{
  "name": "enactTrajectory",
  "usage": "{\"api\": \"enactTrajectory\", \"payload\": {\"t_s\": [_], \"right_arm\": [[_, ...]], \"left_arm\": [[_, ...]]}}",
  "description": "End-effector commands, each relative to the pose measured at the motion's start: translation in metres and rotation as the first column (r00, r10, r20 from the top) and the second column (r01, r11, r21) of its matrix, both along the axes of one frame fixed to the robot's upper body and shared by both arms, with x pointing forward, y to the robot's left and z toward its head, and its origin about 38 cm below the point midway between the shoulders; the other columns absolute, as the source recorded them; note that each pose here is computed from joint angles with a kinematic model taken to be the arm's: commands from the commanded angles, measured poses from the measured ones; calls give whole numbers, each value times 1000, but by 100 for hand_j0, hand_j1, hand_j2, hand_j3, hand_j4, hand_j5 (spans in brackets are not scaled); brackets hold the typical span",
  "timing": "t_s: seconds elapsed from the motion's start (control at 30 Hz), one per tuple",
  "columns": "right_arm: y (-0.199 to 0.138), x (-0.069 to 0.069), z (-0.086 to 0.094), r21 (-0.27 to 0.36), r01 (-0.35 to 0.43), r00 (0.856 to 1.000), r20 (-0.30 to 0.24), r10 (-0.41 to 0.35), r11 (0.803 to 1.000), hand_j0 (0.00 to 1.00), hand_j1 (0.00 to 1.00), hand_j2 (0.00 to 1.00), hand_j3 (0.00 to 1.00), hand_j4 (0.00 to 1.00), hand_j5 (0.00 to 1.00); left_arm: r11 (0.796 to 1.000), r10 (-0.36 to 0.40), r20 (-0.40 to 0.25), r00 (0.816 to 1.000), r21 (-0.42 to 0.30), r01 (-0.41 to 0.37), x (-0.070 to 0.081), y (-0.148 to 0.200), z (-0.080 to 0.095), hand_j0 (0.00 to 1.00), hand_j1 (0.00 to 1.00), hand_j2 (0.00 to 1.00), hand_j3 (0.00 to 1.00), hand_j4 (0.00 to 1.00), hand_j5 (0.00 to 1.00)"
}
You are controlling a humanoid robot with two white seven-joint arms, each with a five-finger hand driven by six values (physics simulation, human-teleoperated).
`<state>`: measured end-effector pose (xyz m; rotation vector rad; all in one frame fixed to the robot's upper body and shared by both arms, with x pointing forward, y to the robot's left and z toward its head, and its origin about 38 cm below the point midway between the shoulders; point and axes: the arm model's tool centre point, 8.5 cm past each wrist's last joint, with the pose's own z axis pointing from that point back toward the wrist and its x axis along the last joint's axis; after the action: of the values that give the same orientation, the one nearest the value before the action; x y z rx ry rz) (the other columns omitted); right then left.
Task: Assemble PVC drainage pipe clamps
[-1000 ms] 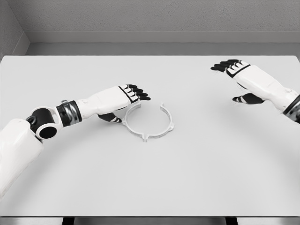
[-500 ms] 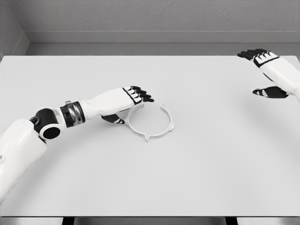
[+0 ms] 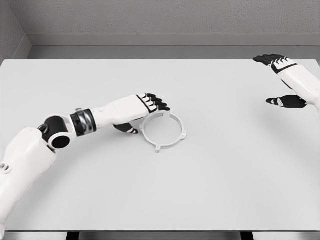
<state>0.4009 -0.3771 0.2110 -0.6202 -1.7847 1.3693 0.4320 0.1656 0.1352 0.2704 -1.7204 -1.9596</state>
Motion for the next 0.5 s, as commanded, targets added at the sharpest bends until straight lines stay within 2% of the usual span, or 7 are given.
{"api": "enactTrajectory", "payload": {"t_s": [0.0,0.47], "right_arm": [[0,0,0,8,0,1000,-1,0,1000,100,100,100,100,100,100],[-1,-1,0,9,1,1000,-2,-1,1000,100,100,100,100,100,100]], "left_arm": [[1000,-4,-1,1000,-1,4,0,-4,0,100,100,100,100,100,100],[1000,-16,10,1000,-6,16,-2,-10,3,100,100,100,100,100,100]]}}
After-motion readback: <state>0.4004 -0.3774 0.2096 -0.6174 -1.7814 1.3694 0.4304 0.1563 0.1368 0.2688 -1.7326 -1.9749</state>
